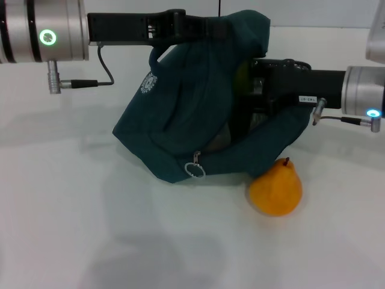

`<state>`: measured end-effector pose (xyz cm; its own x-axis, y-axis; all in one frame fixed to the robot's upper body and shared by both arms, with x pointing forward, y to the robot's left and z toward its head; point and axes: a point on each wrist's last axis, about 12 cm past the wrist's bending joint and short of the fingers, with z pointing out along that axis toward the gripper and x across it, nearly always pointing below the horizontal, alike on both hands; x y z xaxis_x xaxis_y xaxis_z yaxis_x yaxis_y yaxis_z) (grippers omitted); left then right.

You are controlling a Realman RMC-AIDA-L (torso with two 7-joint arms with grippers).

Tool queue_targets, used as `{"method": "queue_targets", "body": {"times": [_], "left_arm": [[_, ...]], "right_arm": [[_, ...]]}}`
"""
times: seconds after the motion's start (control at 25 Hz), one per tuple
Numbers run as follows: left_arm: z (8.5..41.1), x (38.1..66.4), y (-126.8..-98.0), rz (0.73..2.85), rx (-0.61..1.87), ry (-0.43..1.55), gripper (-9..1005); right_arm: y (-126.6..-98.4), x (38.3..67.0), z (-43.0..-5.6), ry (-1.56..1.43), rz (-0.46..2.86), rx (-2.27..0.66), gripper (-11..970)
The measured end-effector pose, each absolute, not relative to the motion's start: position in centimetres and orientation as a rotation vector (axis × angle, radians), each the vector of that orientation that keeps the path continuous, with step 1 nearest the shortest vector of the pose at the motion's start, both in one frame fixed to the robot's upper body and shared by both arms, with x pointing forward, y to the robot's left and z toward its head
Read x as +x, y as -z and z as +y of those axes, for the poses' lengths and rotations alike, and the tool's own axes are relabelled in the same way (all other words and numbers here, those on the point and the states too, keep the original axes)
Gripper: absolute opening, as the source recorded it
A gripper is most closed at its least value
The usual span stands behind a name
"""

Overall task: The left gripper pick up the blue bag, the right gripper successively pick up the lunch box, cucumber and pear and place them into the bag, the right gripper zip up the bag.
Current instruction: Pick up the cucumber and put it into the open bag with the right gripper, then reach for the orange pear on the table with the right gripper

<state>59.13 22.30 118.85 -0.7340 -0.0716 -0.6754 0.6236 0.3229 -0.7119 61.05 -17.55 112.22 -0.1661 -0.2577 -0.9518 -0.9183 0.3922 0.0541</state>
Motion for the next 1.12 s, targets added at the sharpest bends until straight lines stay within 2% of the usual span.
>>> {"method": "queue_targets", "body": {"times": [0.52, 0.64, 0.8, 0.96, 1.12], "left_arm": [[22.5, 59.2, -118.7, 1.964, 0.472, 1.452, 67], [22.6, 59.3, -118.6, 1.96, 0.467, 1.447, 67], [22.8, 59.3, -118.6, 1.953, 0.46, 1.44, 67], [22.8, 59.3, -118.4, 1.95, 0.46, 1.435, 67], [23.1, 59.4, -117.9, 1.94, 0.431, 1.435, 67]], "right_arm": [[-113.4, 59.4, -22.3, -0.893, 1.708, -0.965, 782], [-113.8, 58.4, -24.2, -0.957, 1.67, -0.922, 778], [-114.4, 55.5, -27.8, -1.029, 1.537, -0.902, 773], [-112.7, 52.0, -30.2, -1.003, 1.43, -0.958, 769], [-109.4, 49.3, -30.2, -0.947, 1.421, -0.957, 768]]}}
